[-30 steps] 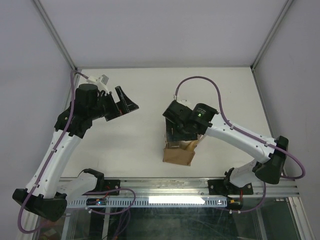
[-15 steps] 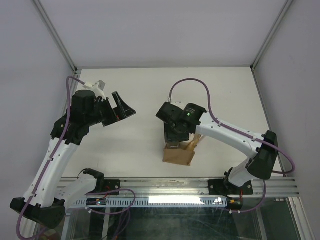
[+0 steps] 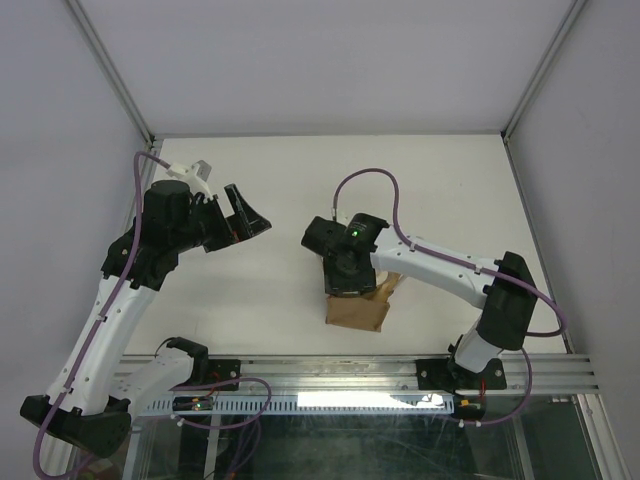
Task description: Take the personal care products out of the canvas bag
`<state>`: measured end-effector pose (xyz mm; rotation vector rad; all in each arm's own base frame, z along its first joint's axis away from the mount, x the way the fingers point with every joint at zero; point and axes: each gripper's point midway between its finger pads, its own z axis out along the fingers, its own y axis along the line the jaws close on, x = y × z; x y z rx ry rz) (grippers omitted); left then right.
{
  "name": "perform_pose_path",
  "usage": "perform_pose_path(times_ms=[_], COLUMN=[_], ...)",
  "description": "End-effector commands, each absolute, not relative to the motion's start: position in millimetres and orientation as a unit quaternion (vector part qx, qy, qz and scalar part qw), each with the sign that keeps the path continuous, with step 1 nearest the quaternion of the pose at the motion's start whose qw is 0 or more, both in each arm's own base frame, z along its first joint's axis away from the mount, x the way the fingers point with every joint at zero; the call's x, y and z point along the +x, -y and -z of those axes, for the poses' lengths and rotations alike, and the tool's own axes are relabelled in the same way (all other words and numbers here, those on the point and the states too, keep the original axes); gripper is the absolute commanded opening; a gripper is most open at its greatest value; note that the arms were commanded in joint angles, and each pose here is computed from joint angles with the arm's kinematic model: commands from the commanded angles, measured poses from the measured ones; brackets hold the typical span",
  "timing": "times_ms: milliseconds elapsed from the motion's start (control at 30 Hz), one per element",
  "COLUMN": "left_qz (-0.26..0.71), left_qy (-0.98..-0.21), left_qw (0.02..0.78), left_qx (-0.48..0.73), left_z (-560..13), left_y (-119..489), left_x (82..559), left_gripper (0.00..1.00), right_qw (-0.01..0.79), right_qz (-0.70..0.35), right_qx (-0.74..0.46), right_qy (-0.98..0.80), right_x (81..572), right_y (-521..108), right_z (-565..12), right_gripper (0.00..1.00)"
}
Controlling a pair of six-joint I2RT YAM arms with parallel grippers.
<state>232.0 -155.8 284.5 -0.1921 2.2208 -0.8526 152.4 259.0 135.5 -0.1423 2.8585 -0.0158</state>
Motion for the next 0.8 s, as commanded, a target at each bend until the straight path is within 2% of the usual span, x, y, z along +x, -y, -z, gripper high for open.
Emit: perform_pose_path(times_ms=[0, 133, 367, 600, 767], left_qz=[0.331, 0.330, 0.327, 0.328, 0.330], left_qy=[-0.863, -0.864, -0.866, -0.867, -0.866], left_qw=[0.378, 0.376, 0.373, 0.368, 0.367], left_qx=[-0.059, -0.056, -0.057, -0.070, -0.080], left_z=[-288, -288, -286, -283, -282], left_y=[156, 156, 155, 154, 153], left_x=[231, 230, 230, 229, 227], left_gripper=[0.99, 0.99, 0.99, 0.99, 0.99], right_qw=[0.154, 0.166, 0.194, 0.232, 0.237], right_qz=[0.008, 0.002, -0.033, -0.103, -0.137], right_qx=[-0.028, -0.026, -0.020, -0.015, -0.014], right_qy=[-0.988, -0.986, -0.980, -0.967, -0.962], right_x=[155, 157, 160, 158, 151], right_y=[-261, -262, -261, -257, -248], right_z=[-136, -143, -178, -225, -246], right_gripper=[0.59, 0.47, 0.16, 0.13, 0.07])
